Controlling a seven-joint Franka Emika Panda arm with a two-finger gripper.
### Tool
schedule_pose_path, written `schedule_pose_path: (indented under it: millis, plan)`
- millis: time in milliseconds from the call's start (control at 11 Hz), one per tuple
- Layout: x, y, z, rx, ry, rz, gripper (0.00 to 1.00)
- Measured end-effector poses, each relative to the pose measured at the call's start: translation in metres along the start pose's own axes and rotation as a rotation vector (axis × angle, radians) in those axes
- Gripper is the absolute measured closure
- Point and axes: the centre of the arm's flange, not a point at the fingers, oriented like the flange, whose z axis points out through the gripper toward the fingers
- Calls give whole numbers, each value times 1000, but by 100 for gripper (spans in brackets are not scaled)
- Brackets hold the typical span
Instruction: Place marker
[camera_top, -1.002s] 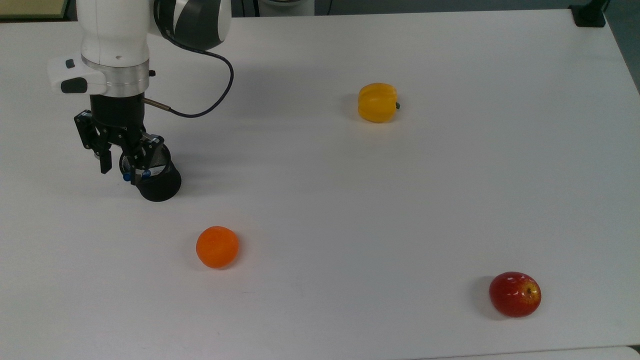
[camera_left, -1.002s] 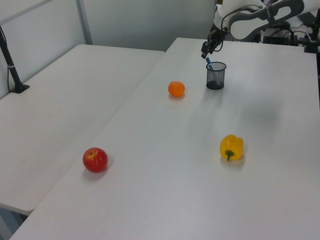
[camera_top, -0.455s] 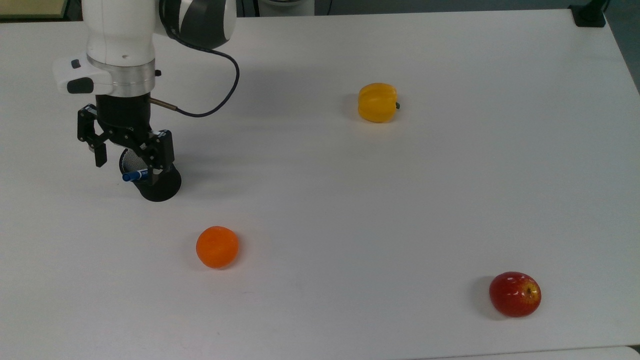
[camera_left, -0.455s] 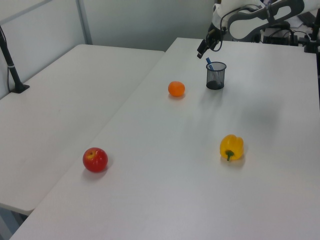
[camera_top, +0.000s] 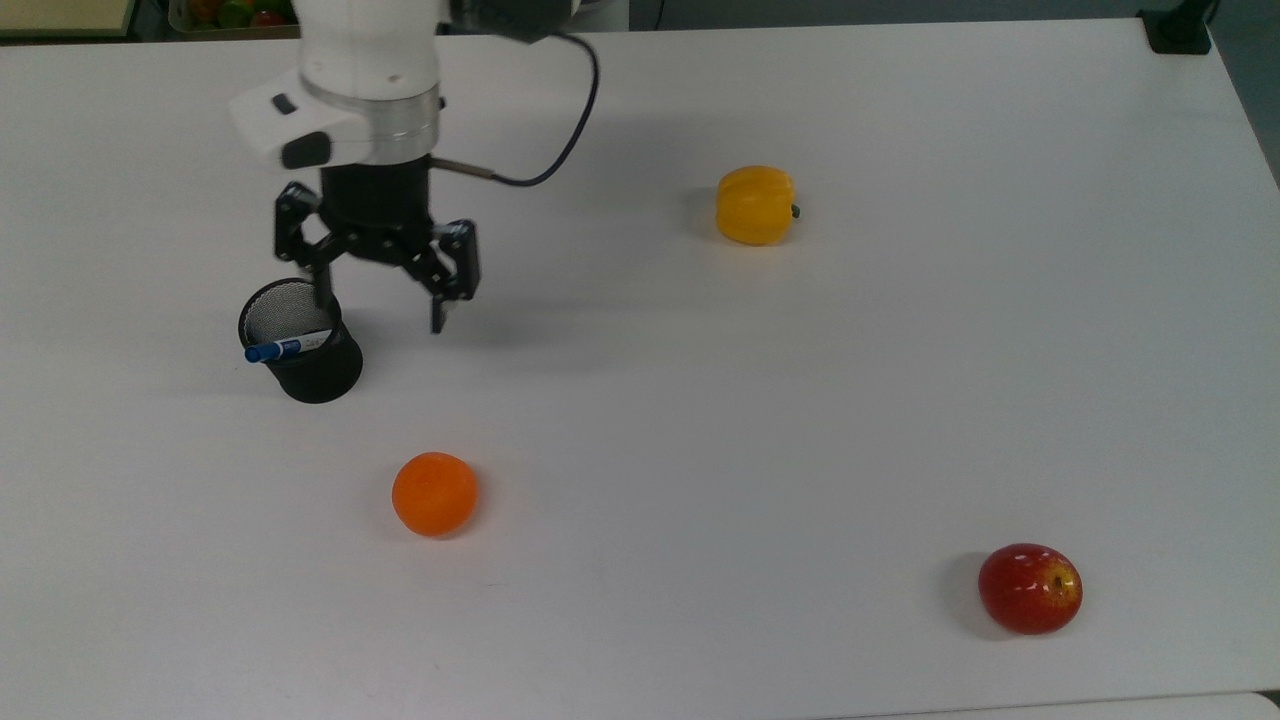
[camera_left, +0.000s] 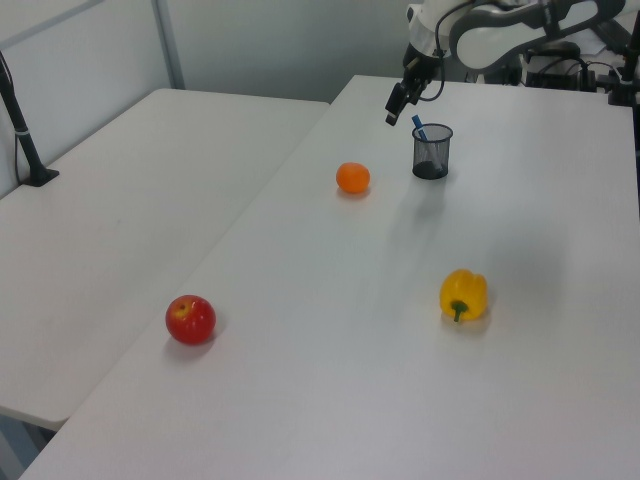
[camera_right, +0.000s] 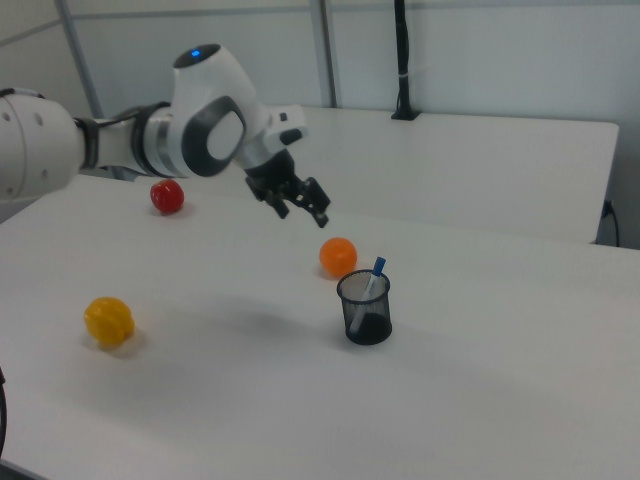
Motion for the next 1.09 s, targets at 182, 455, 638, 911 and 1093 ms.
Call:
schedule_pose_path:
  millis: [182, 455, 638, 911, 1093]
  plan:
    - [-14, -29, -27, 0, -115, -44, 0]
    - [-44, -63, -75, -8, -294, -115, 0]
    - [-62, -63, -111, 2, -380, -165, 0]
    - [-73, -55, -150, 43, -405, -170, 0]
    - [-75, -54, -152, 43, -409, -171, 0]
